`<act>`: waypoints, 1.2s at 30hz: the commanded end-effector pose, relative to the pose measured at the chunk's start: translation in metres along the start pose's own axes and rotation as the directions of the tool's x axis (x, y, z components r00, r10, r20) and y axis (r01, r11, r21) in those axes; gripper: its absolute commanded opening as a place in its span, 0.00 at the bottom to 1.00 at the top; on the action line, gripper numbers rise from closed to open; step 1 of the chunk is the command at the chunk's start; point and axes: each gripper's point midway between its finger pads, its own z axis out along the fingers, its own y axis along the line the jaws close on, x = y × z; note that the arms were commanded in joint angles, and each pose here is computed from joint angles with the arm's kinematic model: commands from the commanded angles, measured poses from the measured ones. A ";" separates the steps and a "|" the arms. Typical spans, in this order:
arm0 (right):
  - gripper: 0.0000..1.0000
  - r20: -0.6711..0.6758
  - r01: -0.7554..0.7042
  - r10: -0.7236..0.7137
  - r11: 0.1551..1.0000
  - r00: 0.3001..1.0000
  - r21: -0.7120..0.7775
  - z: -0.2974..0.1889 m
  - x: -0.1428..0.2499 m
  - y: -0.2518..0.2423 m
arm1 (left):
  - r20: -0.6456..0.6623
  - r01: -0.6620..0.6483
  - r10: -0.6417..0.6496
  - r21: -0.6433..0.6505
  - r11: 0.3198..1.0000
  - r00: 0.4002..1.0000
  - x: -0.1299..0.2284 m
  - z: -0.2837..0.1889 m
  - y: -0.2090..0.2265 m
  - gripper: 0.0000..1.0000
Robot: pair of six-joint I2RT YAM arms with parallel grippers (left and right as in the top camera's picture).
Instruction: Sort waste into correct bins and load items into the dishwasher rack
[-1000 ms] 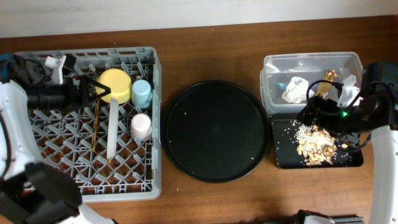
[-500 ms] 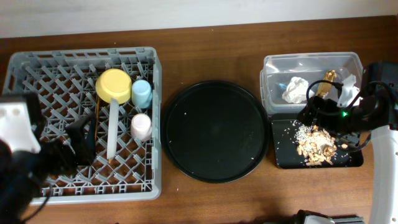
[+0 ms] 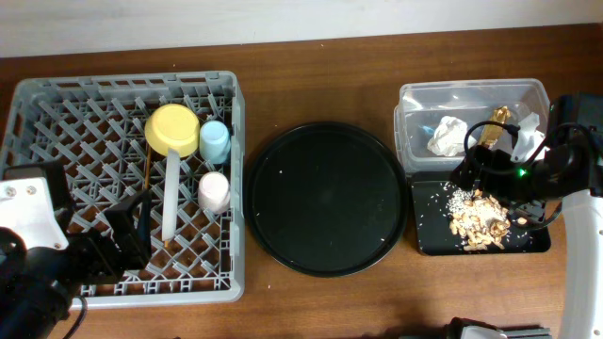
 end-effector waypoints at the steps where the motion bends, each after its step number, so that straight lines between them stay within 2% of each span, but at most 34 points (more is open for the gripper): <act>1: 0.99 0.005 -0.001 0.001 1.000 1.000 0.010 -0.001 -0.001 -0.003 | -0.010 0.015 -0.015 -0.007 1.000 1.000 0.002 0.002 0.002 0.99; 13: 0.99 0.007 -0.001 0.001 1.000 1.000 0.023 0.000 -0.002 -0.005 | -0.010 0.015 -0.015 -0.007 1.000 1.000 0.002 0.002 0.002 0.99; 17: 0.99 0.072 -0.004 -0.012 0.976 0.997 0.216 -0.010 -0.009 -0.037 | -0.010 0.015 -0.015 -0.007 1.000 1.000 0.002 0.002 0.002 0.99; 22: 0.99 0.170 0.051 -0.096 0.967 0.981 0.248 -0.035 0.000 -0.029 | -0.010 0.015 -0.015 -0.007 1.000 1.000 0.002 0.002 0.002 0.99; 24: 0.99 0.275 0.102 -0.182 0.954 0.944 0.281 -0.055 -0.001 -0.019 | -0.010 0.015 -0.015 -0.007 1.000 1.000 0.002 0.002 0.002 0.99; 27: 0.99 0.485 0.230 -0.328 0.940 0.811 0.252 -0.090 -0.013 0.018 | -0.010 0.015 -0.015 -0.007 1.000 1.000 0.002 0.002 0.002 0.99; 29: 0.99 0.643 0.299 -0.364 0.930 0.674 0.213 -0.120 -0.020 0.045 | -0.010 0.015 -0.015 -0.007 1.000 1.000 0.002 0.002 0.002 0.99; 31: 0.99 0.772 0.338 -0.340 0.925 0.537 0.172 -0.146 -0.024 0.064 | -0.010 0.015 -0.015 -0.007 1.000 1.000 0.002 0.002 0.002 0.99; 32: 0.99 0.840 0.359 -0.309 0.921 0.445 0.149 -0.160 -0.024 0.072 | -0.010 0.015 -0.015 -0.007 1.000 1.000 0.002 0.002 0.002 0.99; 34: 0.99 0.912 0.402 -0.264 0.907 0.315 0.124 -0.169 -0.021 0.080 | -0.010 0.015 -0.015 -0.007 1.000 1.000 0.002 0.002 0.002 0.99; 36: 0.99 0.949 0.419 -0.220 0.901 0.227 0.109 -0.164 -0.015 0.078 | -0.010 0.015 -0.015 -0.007 1.000 1.000 0.002 0.002 0.002 0.99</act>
